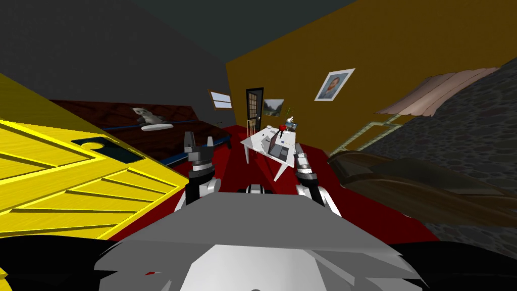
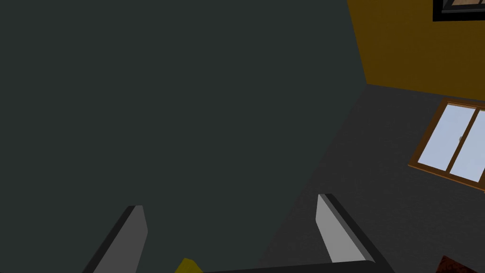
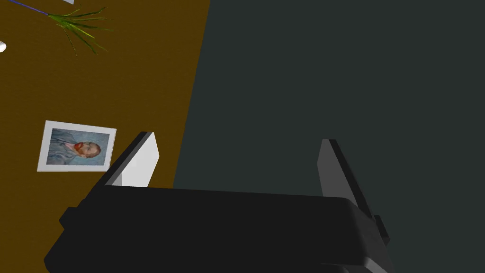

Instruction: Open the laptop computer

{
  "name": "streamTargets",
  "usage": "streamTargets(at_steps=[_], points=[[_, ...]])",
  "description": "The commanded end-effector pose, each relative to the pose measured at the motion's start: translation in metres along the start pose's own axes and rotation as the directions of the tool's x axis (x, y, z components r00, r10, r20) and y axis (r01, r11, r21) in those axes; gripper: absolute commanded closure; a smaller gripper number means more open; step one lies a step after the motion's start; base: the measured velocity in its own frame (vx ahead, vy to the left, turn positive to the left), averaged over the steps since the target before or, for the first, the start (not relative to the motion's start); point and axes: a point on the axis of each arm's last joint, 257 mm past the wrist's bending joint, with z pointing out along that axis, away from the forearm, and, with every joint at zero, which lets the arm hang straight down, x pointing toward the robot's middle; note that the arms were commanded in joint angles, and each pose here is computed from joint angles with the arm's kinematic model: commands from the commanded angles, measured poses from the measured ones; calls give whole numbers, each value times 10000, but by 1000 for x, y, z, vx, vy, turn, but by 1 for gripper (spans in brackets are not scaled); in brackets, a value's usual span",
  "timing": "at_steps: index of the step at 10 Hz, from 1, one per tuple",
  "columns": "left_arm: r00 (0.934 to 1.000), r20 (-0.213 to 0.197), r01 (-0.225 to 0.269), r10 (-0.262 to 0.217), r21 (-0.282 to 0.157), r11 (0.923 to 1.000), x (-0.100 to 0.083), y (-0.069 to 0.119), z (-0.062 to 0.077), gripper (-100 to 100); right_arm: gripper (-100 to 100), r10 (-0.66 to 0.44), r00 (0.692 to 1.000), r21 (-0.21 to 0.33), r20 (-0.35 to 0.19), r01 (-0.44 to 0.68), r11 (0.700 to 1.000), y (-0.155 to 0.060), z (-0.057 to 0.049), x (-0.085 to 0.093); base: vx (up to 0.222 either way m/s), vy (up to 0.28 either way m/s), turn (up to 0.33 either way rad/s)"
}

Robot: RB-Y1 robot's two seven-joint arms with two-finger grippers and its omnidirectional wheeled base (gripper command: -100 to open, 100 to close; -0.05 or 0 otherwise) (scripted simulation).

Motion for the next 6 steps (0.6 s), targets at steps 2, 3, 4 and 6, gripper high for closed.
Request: streamTargets(at_steps=[2,3,4,6], points=[[10000,0,0,0,0,10000,0,0,0,0,-100,-1829,9800,680,-778,1883,9798,-37,-7,8,110,150,-82],[10000,0,0,0,0,10000,0,0,0,0,-100,-2331,9674,859,-995,2417,9665,-48,-9,9,121,166,-78],[10000,0,0,0,0,10000,0,0,0,0,-100,-2828,9513,1031,-1224,2956,9497,-60,-11,10,132,160,-79],[10000,0,0,0,0,10000,0,0,0,0,-100,-3802,9085,1338,-1734,4042,9048,-84,-18,9,137,182,-97]])
